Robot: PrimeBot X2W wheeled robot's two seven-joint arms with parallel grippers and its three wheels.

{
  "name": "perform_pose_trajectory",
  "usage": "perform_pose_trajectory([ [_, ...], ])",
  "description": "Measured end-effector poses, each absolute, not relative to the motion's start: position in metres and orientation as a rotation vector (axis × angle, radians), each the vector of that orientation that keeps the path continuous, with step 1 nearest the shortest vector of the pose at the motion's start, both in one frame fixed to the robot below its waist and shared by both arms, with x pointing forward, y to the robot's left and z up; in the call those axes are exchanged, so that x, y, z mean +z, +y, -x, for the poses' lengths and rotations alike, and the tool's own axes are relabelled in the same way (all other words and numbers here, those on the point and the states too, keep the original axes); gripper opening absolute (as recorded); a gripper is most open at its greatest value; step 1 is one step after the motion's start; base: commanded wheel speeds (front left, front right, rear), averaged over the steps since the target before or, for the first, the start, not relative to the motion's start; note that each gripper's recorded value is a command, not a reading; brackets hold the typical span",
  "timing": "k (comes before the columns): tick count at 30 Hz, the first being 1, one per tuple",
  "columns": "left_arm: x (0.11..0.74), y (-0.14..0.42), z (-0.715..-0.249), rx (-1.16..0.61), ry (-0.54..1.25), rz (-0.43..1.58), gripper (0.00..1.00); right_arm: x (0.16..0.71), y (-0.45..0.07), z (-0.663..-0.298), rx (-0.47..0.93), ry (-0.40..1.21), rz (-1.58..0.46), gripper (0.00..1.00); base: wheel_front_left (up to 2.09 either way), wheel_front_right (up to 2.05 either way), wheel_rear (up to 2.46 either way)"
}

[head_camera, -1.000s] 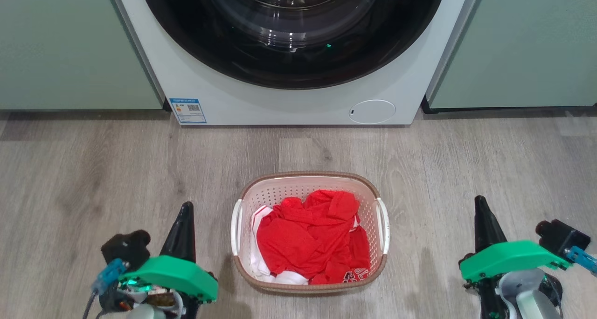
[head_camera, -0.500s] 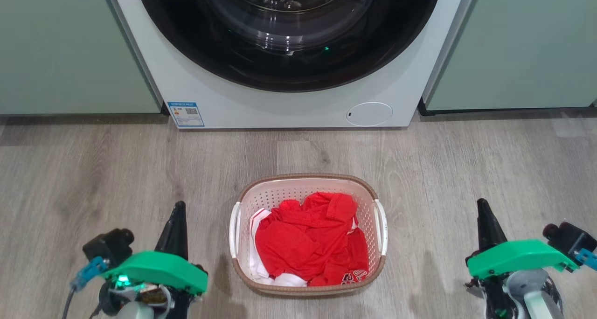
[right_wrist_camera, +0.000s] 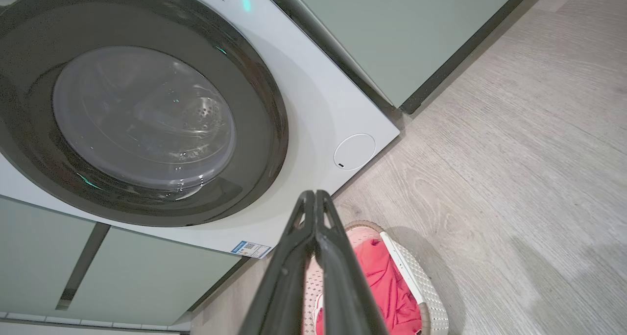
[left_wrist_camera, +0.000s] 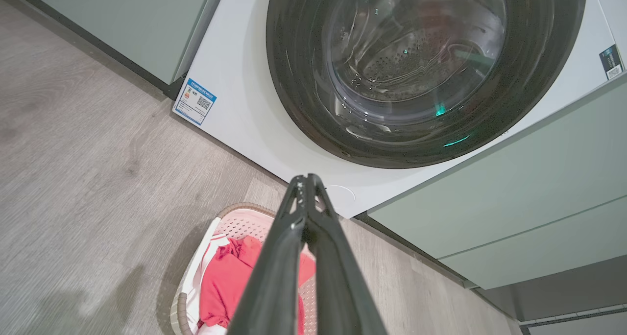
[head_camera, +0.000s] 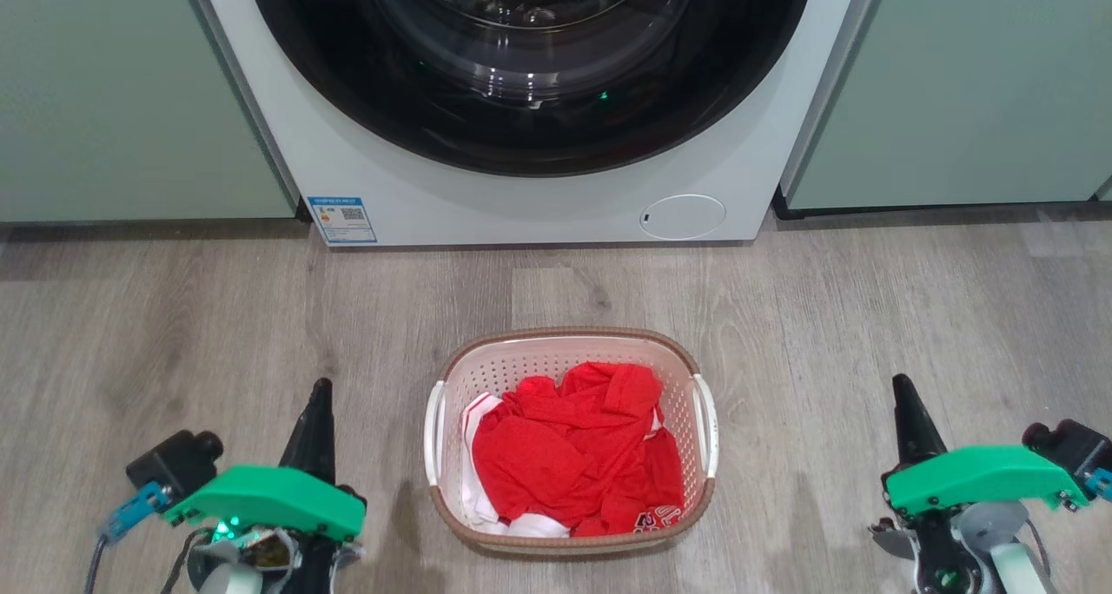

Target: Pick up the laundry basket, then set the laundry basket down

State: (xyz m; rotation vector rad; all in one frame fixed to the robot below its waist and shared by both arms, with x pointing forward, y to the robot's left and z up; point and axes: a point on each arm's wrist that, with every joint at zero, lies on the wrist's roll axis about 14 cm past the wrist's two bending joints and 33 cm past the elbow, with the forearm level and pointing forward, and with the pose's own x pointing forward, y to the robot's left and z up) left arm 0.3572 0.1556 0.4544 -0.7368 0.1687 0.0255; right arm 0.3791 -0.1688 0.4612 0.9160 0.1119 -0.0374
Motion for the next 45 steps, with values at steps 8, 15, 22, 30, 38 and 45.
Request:
perform_pose_trajectory([
  [8,0.452,0.159,-0.357,0.041,0.184,0.84,0.0,0.464,-0.174,-0.38,-0.052,0.106,-0.997,0.0,0.0,0.0,0.0],
  [15,0.455,0.163,-0.36,0.052,0.179,0.921,0.0,0.464,-0.179,-0.379,-0.067,0.107,-1.059,0.0,0.0,0.0,0.0],
  [22,0.456,0.164,-0.362,0.055,0.177,1.002,0.0,0.464,-0.181,-0.378,-0.076,0.108,-1.124,0.0,0.0,0.0,0.0],
  [30,0.457,0.168,-0.363,0.064,0.177,1.094,0.0,0.464,-0.185,-0.376,-0.087,0.106,-1.198,0.0,0.0,0.0,0.0],
  [38,0.459,0.172,-0.364,0.073,0.171,1.19,0.0,0.466,-0.189,-0.375,-0.098,0.099,-1.273,0.0,0.0,0.0,0.0],
  [45,0.462,0.174,-0.367,0.069,0.161,1.269,0.0,0.467,-0.192,-0.374,-0.101,0.095,-1.339,0.0,0.0,0.0,0.0],
])
